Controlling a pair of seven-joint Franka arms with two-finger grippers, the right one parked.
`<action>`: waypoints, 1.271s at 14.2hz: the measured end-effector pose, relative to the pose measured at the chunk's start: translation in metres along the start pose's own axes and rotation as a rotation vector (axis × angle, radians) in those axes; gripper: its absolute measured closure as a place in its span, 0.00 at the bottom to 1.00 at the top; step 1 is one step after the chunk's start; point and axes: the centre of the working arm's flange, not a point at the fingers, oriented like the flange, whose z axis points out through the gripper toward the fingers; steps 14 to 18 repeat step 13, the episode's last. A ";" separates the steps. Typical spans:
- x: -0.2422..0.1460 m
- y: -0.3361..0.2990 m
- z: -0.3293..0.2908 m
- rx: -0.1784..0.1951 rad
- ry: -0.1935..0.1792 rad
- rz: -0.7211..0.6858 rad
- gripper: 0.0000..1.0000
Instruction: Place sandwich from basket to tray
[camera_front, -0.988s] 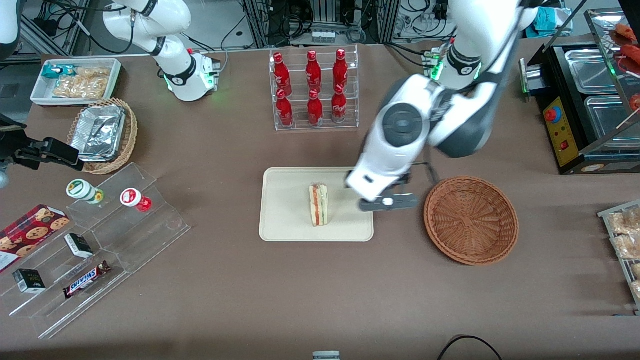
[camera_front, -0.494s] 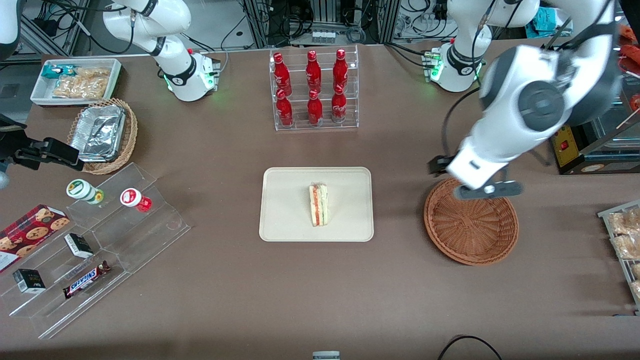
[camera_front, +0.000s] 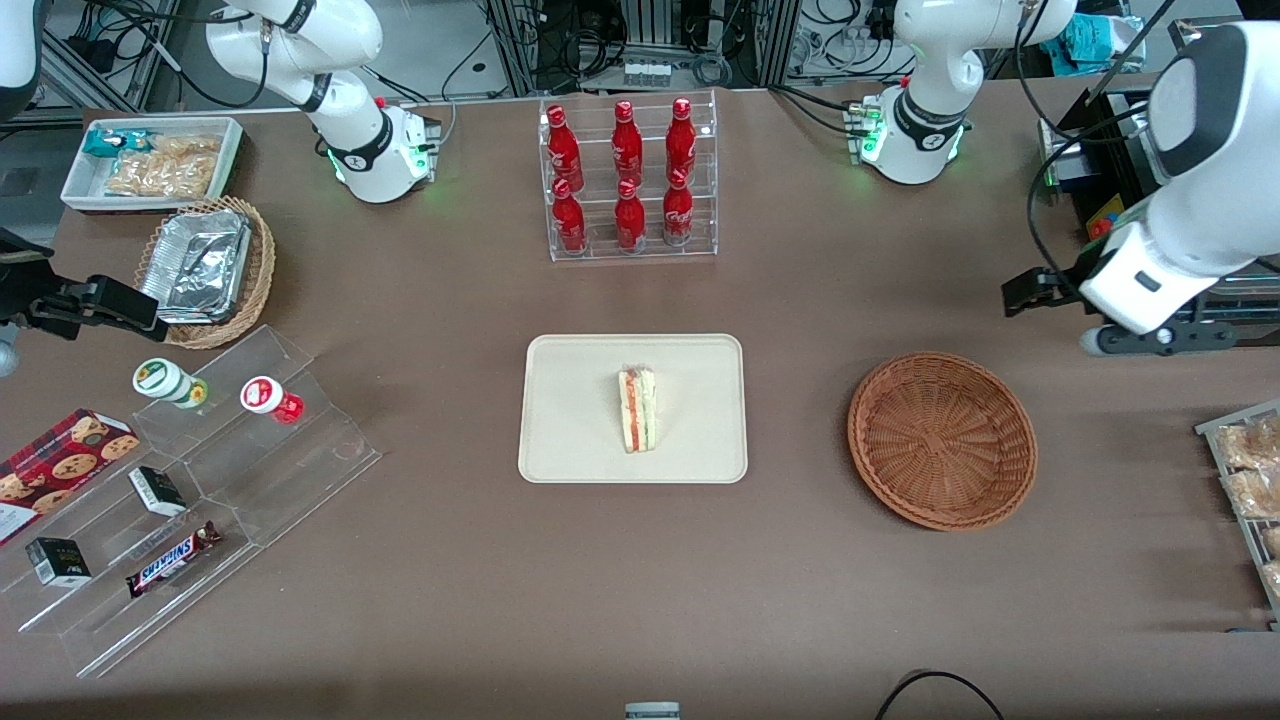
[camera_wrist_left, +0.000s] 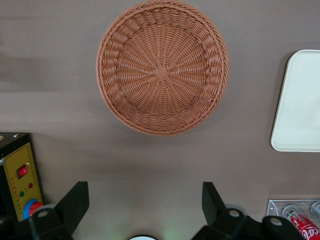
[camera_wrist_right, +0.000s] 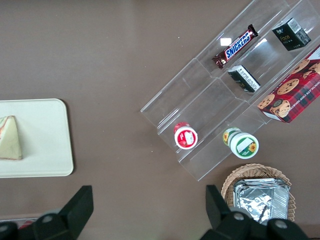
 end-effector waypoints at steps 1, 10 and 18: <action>-0.002 0.001 -0.007 0.000 0.007 0.002 0.00; -0.003 0.014 -0.047 -0.006 0.084 0.024 0.00; -0.003 0.014 -0.047 -0.006 0.084 0.024 0.00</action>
